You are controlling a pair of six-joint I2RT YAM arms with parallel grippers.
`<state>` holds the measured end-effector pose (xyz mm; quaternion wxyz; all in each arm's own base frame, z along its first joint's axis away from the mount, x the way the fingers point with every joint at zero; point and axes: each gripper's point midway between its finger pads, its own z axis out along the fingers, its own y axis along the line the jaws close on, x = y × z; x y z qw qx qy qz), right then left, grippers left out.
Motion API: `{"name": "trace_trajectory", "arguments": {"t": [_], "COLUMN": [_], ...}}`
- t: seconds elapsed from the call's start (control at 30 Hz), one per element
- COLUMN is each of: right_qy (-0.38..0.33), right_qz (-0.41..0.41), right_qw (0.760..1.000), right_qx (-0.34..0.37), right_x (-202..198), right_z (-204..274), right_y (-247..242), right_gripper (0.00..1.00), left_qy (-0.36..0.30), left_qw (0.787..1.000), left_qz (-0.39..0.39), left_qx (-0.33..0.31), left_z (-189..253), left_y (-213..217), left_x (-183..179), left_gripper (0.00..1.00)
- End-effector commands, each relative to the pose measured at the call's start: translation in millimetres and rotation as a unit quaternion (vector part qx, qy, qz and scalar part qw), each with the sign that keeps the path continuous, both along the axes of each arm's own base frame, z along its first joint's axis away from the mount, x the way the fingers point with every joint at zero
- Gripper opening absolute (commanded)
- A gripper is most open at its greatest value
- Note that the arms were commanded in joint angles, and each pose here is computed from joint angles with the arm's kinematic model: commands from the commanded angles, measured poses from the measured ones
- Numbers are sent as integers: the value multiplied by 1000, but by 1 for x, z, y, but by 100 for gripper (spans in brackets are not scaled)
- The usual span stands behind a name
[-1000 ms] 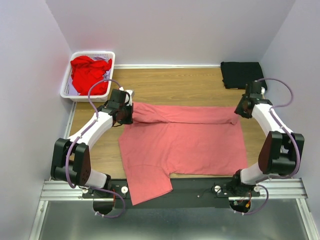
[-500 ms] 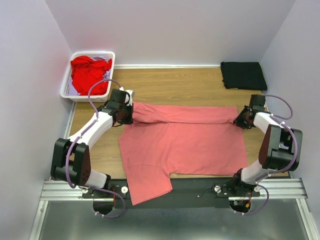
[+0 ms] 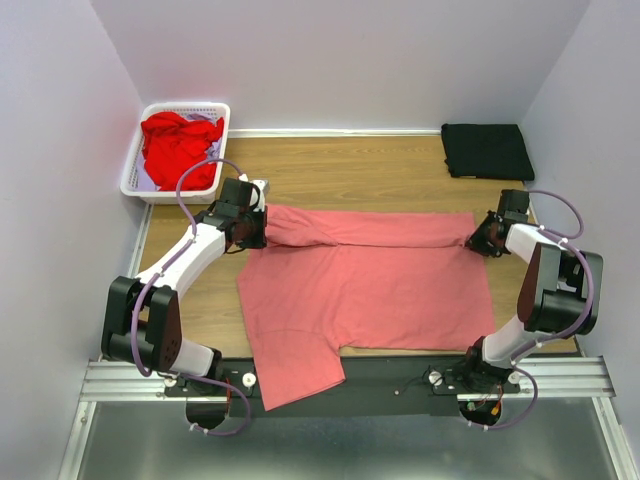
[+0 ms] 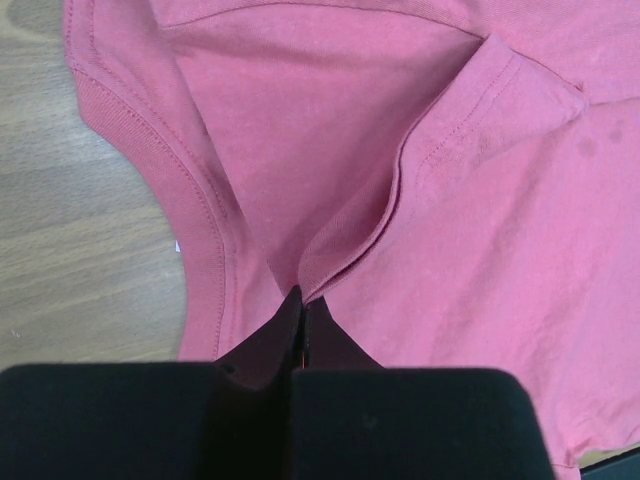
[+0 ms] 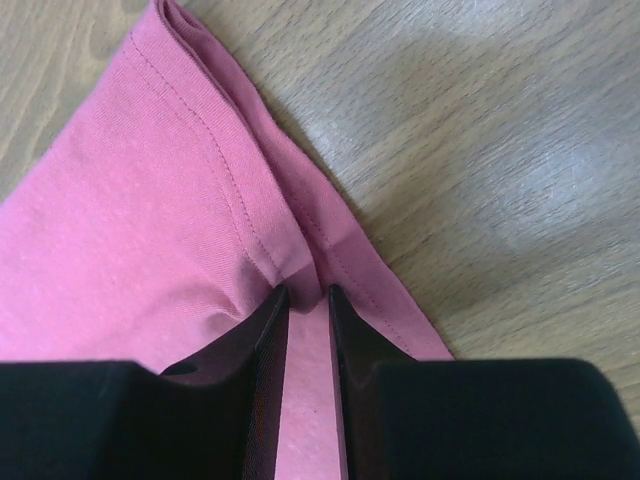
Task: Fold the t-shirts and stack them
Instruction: Fold the tshirt
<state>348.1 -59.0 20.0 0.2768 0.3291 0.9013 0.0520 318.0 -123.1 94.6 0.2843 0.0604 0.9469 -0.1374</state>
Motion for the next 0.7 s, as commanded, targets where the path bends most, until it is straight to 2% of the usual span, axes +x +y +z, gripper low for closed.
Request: {"name": "trace_trajectory", "arguments": {"t": [0.0, 0.13, 0.27, 0.5, 0.67], "right_qy": [7, -3, -2, 28, 58], "right_qz": [0, -1, -11, -21, -19], "right_qw": [1000, 1000, 999, 996, 995], "right_qx": [-6, -23, -52, -78, -83], "right_x": [-2, 1, 1, -6, -8], "right_z": [-5, 9, 22, 21, 8], "right_y": [-5, -10, -21, -32, -36], "right_gripper": [24, 12, 4, 3, 7], "left_qy": [-8, -8, -8, -8, -7], "left_qw": [1000, 1000, 1000, 1000, 1000], "left_qz": [-12, -11, -13, -14, -13], "left_qx": [-10, -9, -8, -6, -6], "left_z": [6, 6, 8, 9, 9], "left_y": [-6, -5, -6, -6, -6], "left_x": [2, 1, 2, 5, 6], "left_gripper": [0, 0, 0, 0, 0]}}
